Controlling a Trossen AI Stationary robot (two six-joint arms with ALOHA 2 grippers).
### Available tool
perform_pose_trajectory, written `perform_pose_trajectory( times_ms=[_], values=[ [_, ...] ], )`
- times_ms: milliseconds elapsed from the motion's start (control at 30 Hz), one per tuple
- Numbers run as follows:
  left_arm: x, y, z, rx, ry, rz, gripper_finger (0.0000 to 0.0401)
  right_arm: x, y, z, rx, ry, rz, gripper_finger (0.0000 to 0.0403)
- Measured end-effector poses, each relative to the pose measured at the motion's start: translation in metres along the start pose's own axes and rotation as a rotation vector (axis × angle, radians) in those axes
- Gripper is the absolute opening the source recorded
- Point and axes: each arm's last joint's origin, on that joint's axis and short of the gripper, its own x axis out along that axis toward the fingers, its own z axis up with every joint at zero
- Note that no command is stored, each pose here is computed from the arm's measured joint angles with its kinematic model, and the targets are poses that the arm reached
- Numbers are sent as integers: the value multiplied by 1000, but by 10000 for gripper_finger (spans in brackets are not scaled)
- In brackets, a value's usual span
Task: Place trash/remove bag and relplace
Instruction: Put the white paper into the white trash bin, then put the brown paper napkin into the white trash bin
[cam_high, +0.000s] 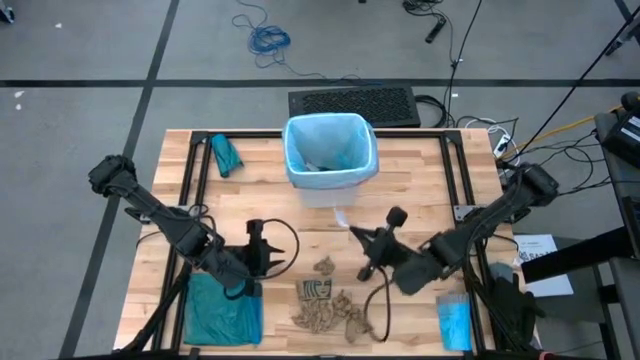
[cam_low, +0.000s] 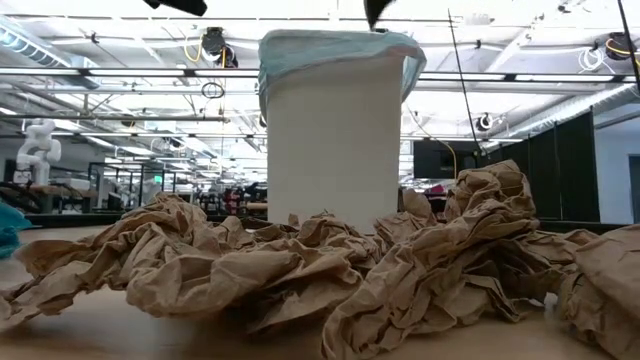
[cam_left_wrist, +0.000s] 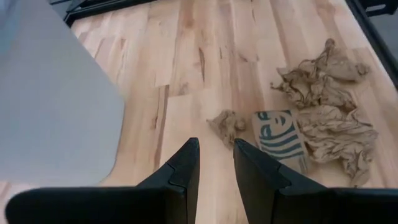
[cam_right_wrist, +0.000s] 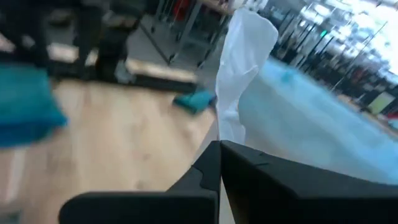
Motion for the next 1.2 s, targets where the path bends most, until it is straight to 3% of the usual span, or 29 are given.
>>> perform_pose_trajectory(
  times_ms=[333,733,1200],
  values=[
    [-10,-12,-2,6,-41,20,95,45,-55,32,-12,-133,-73,0],
    [1,-14,-19,-25,-44,38,95,106,-116,20,71,-107,-200,0],
    [2,-14,-21,-43,-47,41,95,106,-112,22,89,-163,-73,82]
  ],
)
